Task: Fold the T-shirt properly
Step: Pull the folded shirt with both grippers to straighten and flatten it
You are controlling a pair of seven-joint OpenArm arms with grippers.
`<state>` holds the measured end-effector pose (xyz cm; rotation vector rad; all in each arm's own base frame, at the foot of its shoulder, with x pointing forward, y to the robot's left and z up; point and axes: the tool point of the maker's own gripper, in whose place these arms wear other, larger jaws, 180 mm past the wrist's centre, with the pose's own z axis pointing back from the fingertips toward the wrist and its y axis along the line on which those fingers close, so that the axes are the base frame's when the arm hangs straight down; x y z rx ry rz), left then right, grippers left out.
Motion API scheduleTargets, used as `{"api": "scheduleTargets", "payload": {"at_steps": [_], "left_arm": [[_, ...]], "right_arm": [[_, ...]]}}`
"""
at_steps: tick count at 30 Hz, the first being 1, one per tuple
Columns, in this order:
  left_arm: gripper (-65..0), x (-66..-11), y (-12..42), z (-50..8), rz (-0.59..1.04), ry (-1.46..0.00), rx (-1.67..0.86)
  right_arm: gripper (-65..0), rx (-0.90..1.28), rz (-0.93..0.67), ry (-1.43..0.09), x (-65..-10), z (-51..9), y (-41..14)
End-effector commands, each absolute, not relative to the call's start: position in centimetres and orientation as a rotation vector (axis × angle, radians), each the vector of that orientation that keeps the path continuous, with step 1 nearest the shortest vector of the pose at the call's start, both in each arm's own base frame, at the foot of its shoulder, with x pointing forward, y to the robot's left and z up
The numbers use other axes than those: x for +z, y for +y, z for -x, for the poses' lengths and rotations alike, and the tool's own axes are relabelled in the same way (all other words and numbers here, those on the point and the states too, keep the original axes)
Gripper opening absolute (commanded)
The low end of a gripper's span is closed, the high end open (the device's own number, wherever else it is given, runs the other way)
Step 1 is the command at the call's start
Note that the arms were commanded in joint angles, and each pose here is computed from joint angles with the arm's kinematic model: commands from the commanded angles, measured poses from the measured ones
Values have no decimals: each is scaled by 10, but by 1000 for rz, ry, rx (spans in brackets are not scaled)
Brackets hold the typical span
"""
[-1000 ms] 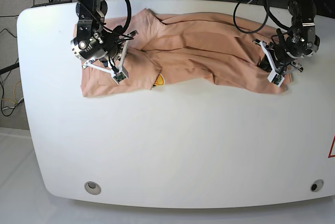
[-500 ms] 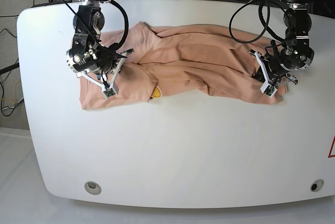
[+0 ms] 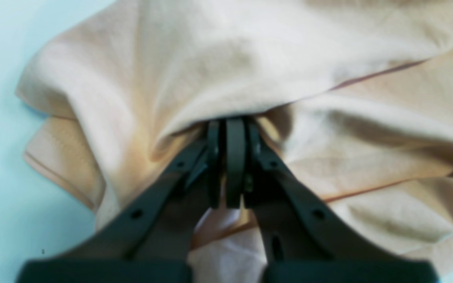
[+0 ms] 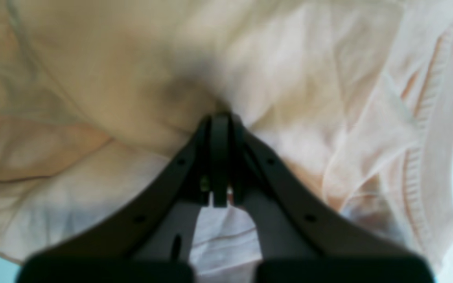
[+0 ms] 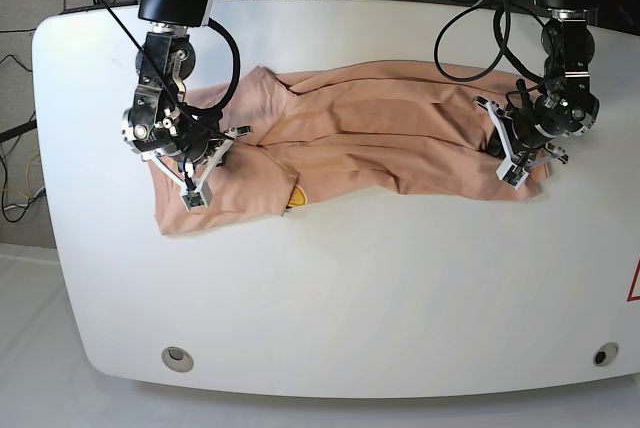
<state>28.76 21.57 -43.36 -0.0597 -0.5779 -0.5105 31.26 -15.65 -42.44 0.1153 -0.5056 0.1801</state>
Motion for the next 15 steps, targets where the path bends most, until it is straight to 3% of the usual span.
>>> {"api": "scheduleTargets", "payload": {"at_steps": [1, 15], "left_arm": [[-646, -460, 239, -256, -29, -372, -538], [-646, -461, 254, -253, -52, -349, -534]], "right_arm": [[-635, 146, -96, -478, -427, -309, -161], [-636, 0, -76, -452, -437, -288, -193]]}}
